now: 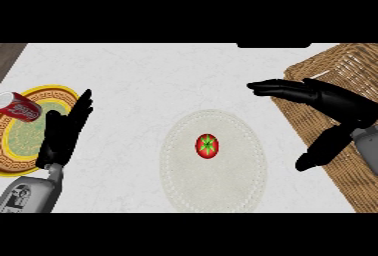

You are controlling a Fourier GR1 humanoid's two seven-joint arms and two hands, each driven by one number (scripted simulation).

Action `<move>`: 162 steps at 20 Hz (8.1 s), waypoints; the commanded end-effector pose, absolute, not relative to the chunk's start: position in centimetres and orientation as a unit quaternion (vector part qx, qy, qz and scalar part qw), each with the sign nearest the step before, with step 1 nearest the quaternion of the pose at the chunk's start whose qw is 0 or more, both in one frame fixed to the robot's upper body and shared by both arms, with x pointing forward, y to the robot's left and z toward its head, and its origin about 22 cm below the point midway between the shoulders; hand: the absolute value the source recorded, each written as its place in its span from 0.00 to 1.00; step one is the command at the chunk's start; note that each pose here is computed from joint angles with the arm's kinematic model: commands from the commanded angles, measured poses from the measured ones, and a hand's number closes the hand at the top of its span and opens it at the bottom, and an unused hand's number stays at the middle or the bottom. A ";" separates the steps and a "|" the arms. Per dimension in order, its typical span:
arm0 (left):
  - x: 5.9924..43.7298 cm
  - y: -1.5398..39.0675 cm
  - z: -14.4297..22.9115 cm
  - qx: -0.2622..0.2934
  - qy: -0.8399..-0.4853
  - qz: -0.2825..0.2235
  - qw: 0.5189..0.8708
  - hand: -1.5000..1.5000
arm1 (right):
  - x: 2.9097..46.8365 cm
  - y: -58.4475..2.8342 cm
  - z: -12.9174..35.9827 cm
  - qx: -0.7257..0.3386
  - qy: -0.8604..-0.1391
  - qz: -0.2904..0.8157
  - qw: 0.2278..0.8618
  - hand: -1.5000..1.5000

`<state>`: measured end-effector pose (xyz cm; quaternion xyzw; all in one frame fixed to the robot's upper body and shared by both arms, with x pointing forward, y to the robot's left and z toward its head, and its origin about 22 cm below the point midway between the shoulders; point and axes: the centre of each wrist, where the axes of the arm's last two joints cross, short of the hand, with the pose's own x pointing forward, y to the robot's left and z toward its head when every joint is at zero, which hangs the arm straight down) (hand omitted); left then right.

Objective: Pick the tomato from the placemat and place it in the basket

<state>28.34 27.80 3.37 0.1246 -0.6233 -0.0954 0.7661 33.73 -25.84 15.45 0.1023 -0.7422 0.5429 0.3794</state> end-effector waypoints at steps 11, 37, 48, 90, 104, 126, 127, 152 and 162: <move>29.3 26.8 3.5 0.125 -0.628 -0.102 0.761 0.50 | 35.1 -26.7 15.1 0.125 -0.664 0.617 0.403 0.00; 29.7 28.1 1.6 0.126 -0.627 -0.098 0.763 0.50 | 34.4 -19.1 5.2 0.106 -0.698 0.581 0.405 0.00; 28.8 25.3 3.0 0.123 -0.628 -0.093 0.763 0.50 | 35.2 -16.8 3.3 0.095 -0.691 0.588 0.410 0.00; 28.2 29.7 2.1 0.151 -0.611 -0.074 0.774 0.50 | 29.5 -15.4 -2.8 -0.247 -0.509 0.688 0.456 1.00; 29.2 28.1 3.2 0.120 -0.625 -0.087 0.766 0.50 | 17.3 -13.2 9.9 -0.216 -0.657 0.506 0.516 1.00; 29.7 28.8 3.3 0.125 -0.628 -0.093 0.763 0.50 | 15.0 -16.1 25.6 -0.278 -0.755 0.281 0.523 1.00; 29.2 27.7 2.8 0.123 -0.624 -0.096 0.766 0.50 | 16.0 -16.1 26.6 -0.300 -0.751 0.275 0.520 1.00; 30.2 28.6 1.9 0.125 -0.624 -0.092 0.766 0.50 | 26.9 -38.3 34.5 -0.451 -0.604 0.381 0.535 1.00; 29.9 26.3 3.5 0.121 -0.627 -0.102 0.763 0.50 | 31.0 -40.1 26.0 -0.434 -0.582 0.402 0.558 1.00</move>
